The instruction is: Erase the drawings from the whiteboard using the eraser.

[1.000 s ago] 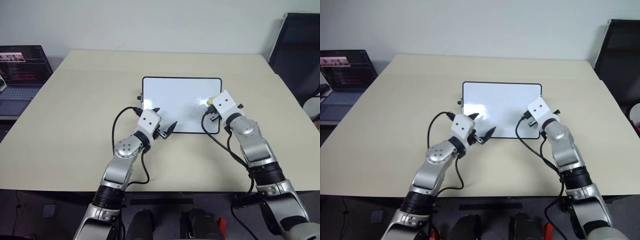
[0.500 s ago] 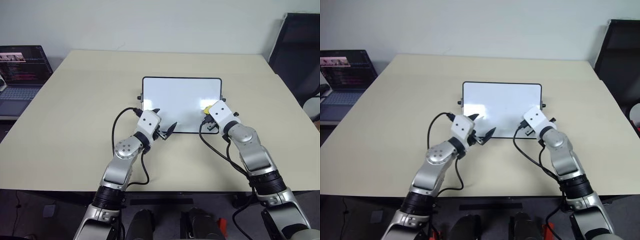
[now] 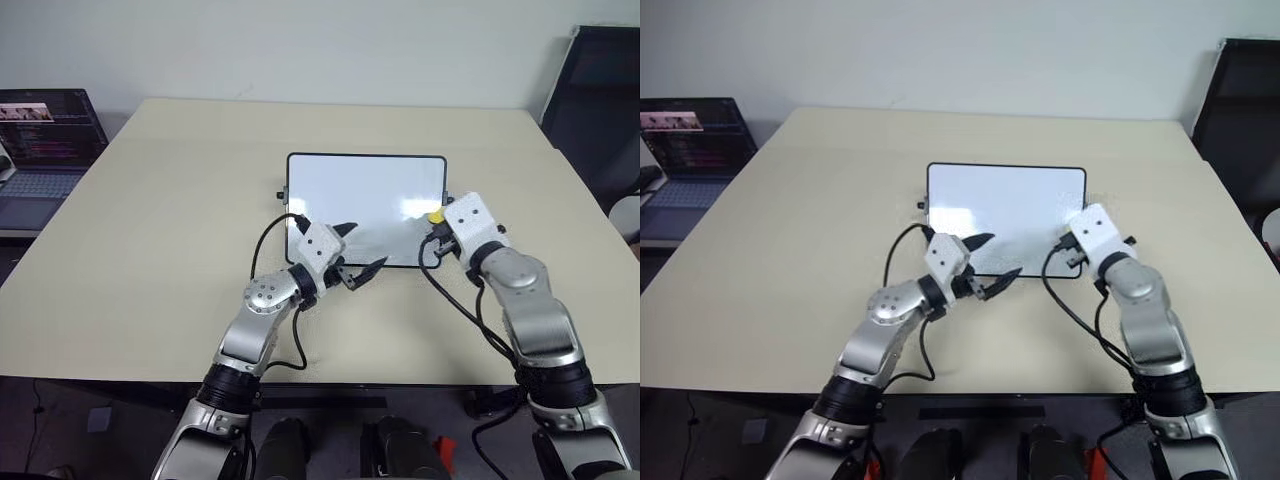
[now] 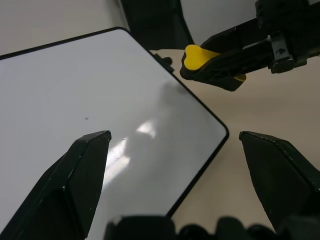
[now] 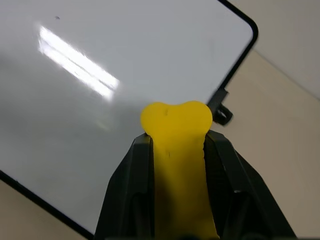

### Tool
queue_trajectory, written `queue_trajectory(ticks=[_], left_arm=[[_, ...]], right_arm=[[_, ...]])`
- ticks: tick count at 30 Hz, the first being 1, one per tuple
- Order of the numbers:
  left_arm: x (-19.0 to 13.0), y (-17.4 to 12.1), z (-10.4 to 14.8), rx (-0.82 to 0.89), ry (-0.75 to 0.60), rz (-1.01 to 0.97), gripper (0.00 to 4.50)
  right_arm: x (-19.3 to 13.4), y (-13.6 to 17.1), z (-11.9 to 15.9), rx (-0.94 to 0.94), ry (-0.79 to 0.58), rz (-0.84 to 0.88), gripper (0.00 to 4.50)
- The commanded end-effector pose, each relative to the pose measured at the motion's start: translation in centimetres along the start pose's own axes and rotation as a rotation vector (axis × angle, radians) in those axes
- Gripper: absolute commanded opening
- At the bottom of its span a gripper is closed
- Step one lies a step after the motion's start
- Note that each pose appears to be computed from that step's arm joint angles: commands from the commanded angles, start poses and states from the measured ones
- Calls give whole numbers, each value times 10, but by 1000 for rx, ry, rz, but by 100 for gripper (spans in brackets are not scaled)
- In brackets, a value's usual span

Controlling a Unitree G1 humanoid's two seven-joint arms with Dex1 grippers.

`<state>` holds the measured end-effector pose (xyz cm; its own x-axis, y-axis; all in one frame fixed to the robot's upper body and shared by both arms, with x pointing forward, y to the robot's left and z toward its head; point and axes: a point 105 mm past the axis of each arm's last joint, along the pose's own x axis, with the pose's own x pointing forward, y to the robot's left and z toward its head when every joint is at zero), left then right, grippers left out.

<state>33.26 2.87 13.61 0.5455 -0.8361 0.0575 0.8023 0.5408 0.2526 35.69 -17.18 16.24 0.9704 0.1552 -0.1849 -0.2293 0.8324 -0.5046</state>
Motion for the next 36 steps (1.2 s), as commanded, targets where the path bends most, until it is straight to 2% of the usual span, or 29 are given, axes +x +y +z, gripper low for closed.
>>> queue_trajectory(ticks=[1,7,19,36], left_arm=[[10,-21,18,43,-83,-144,450],[18,-39,18,57,-99,-273,450],[29,-48,16,143,-126,-369,450],[28,-45,3,209,-98,-386,450]], right_arm=[[-17,-18,3,31,3,-55,102],[-34,-28,-23,115,119,-106,102],[-38,-21,-60,364,271,-102,102],[-22,-32,-77,366,307,-58,102]])
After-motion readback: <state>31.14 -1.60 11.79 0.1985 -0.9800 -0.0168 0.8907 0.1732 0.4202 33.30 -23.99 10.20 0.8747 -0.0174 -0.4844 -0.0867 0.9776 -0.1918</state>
